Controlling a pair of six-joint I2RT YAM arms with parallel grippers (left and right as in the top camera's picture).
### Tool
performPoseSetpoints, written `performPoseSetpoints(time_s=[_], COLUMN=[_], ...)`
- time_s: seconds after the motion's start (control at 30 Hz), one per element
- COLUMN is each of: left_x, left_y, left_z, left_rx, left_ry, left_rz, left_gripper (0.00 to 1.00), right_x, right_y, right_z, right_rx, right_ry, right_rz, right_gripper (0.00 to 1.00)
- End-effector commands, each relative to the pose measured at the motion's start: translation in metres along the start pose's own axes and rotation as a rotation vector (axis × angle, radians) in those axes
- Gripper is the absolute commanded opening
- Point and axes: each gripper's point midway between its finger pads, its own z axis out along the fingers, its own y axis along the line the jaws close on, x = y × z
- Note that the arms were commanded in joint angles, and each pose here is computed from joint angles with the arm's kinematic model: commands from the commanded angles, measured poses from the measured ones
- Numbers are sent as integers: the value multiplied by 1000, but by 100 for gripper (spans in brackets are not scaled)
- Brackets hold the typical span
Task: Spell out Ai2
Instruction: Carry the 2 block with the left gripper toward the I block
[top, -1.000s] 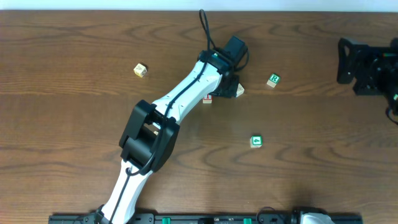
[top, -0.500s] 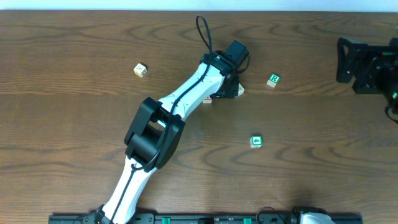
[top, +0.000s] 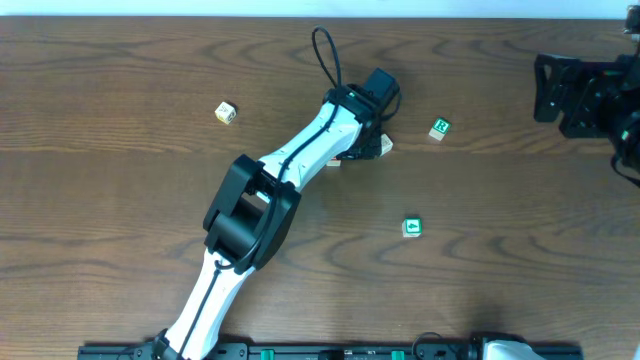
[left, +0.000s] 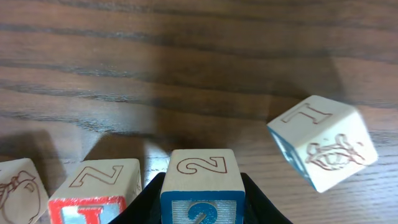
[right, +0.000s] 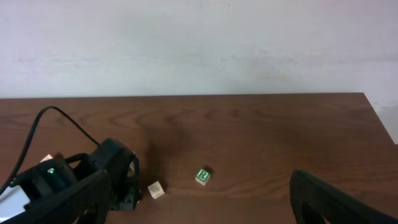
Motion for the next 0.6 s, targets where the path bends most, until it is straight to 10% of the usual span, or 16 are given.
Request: performPoseSetpoints(time_s=[0.0, 0.57], left_x=[9, 11], left_y=[2, -1], left_z=[14, 15], left_rx=[-20, -7], left_ry=[35, 42], left_rz=[4, 48], left_gripper=[6, 31], right_x=[-1, 0], right_y=[-1, -1], right_z=[-1, -1], right_rx=[-1, -2], right_ry=[-3, -1], right_rz=[8, 12], right_gripper=[91, 91])
